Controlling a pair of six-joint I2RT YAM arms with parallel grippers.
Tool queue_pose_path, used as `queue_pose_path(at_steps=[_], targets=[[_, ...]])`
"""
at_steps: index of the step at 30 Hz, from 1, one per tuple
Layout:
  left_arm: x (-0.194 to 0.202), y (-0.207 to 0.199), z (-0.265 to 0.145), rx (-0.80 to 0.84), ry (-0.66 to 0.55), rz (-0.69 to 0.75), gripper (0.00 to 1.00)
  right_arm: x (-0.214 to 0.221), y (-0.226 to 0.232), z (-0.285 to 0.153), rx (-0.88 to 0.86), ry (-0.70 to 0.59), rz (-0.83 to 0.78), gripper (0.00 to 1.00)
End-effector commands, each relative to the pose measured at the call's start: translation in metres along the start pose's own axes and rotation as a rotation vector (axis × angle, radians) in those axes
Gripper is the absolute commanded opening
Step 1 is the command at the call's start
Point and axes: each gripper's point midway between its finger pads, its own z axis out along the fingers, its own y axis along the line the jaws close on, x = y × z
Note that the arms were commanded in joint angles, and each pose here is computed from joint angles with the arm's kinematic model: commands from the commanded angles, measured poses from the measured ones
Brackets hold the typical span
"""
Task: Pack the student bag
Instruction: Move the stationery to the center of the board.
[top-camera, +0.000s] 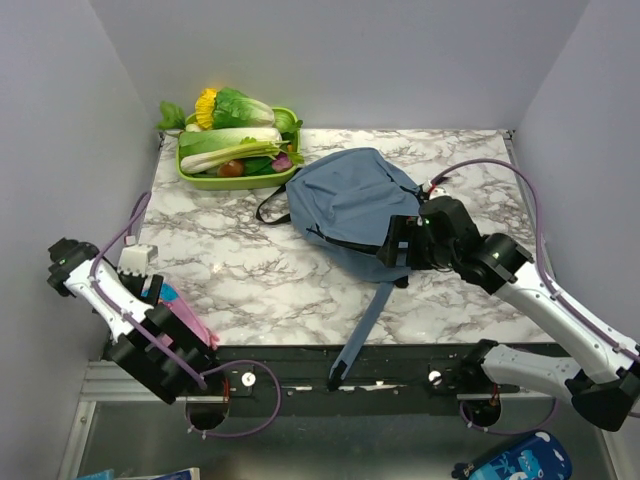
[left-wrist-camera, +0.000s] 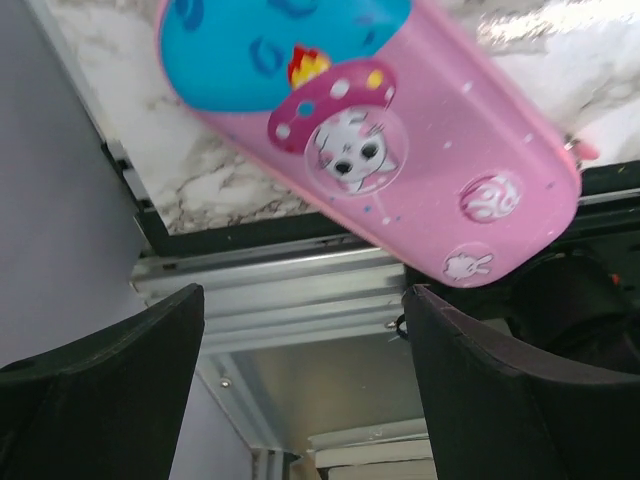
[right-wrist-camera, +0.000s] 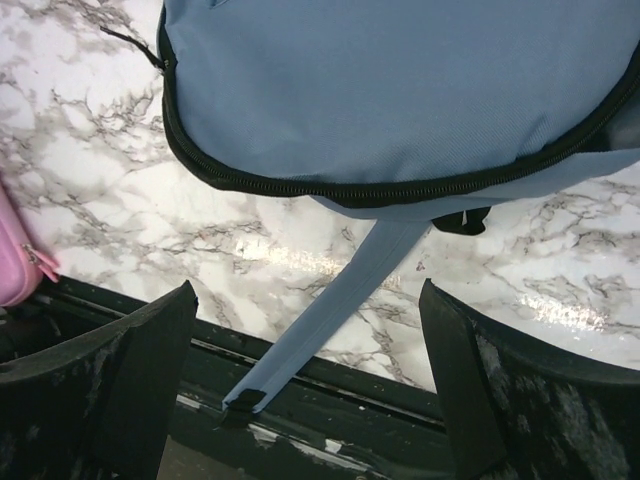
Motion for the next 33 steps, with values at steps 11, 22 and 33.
queue_pose_path(at_steps=[11,22,33], targets=[[0.087,0.009,0.057,0.047,0.211,-0.027,0.87,-0.01,0.015,0.011,-0.045,-0.022,-0.043,1.0],[0.014,0.044,0.079,-0.047,0.141,0.061,0.84,-0.007,0.013,0.021,-0.039,-0.041,0.009,1.0],[-0.081,-0.014,0.106,0.063,0.078,0.252,0.82,0.011,0.005,0.048,0.059,-0.03,0.01,1.0]])
